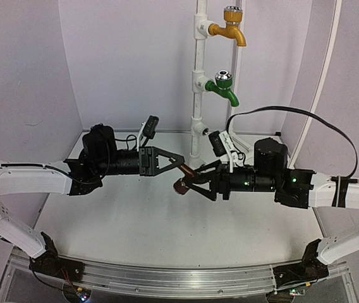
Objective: Install the water faucets
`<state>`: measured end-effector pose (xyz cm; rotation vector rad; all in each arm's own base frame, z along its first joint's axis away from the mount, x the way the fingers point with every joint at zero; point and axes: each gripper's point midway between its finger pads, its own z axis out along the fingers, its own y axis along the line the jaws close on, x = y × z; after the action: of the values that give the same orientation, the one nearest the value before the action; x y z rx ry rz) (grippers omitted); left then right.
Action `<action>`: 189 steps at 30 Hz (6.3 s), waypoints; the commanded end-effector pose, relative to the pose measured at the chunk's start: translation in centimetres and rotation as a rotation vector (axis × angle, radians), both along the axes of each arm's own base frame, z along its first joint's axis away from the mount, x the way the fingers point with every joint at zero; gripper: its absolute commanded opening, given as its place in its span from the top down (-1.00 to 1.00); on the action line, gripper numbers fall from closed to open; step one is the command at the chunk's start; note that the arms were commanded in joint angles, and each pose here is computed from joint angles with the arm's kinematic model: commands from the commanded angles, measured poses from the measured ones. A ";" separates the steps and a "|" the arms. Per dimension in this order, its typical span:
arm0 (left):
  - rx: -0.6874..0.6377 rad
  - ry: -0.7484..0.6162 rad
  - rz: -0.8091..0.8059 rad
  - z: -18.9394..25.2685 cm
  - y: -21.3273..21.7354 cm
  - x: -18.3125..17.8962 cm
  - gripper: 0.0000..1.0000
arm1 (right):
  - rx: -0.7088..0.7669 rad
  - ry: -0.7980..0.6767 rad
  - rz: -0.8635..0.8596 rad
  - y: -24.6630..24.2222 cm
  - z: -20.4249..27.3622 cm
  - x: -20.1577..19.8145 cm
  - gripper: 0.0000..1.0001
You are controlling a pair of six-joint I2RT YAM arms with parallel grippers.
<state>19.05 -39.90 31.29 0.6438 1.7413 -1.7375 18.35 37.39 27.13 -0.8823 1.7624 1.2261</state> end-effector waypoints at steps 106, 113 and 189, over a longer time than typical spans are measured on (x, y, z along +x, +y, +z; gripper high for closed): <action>-0.153 0.231 -0.369 2.6 -6.7 -3.2 1.00 | 0.239 -0.350 -0.076 -6.2 7.1 -2.7 0.21; -0.168 0.231 -0.382 2.9 -6.7 -3.3 1.00 | 0.240 -0.360 -0.063 -5.5 6.7 -2.5 0.23; 0.089 -0.422 0.168 5.1 -6.3 20.4 -0.64 | -0.570 -1.486 -0.212 -8.6 6.4 11.5 1.00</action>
<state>38.30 -46.33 34.37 0.8263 1.5803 -1.3416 30.00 27.33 30.46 -1.3854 0.9497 -0.3103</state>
